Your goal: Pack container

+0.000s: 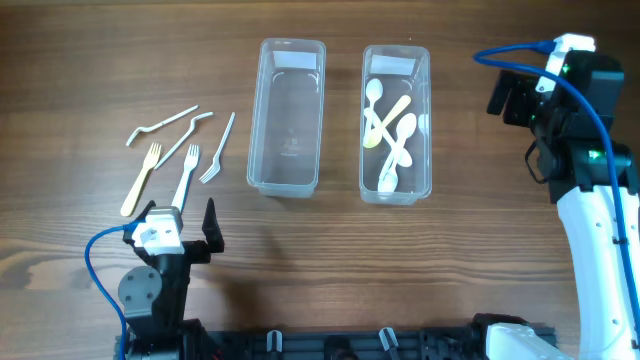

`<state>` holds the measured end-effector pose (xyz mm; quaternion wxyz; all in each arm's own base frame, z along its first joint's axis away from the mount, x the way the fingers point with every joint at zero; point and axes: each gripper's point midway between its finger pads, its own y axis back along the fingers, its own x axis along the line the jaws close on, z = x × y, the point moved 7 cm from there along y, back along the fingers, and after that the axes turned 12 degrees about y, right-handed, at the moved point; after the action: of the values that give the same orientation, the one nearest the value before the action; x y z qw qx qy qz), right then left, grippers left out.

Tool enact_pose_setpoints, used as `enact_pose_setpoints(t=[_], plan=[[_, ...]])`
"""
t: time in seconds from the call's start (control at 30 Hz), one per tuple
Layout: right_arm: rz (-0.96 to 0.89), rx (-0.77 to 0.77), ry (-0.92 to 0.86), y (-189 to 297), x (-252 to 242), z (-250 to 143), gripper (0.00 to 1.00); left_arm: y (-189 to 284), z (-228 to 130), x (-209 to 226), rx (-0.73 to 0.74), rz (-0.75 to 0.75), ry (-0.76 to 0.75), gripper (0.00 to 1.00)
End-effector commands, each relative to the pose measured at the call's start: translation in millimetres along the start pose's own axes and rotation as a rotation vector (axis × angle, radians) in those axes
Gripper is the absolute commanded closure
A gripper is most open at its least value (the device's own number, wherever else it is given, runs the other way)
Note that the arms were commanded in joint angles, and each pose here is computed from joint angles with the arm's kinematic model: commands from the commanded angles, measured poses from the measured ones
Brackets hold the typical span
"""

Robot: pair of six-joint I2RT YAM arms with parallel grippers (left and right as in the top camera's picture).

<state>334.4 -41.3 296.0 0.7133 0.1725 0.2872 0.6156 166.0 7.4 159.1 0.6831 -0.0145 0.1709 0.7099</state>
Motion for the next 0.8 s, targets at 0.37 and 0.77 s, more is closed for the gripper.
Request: enact_pose_setpoints(t=[0.37, 0.77], plan=[[-0.024, -0.017, 0.017, 4.3, -3.5, 5.7, 0.00, -0.1, -0.7, -1.4, -0.002, -0.015, -0.020, 0.00], [-0.025, -0.017, 0.017, 4.3, -3.6, 5.7, 0.00, 6.2, 8.8, -29.9, -0.013, -0.274, -0.021, 0.00]])
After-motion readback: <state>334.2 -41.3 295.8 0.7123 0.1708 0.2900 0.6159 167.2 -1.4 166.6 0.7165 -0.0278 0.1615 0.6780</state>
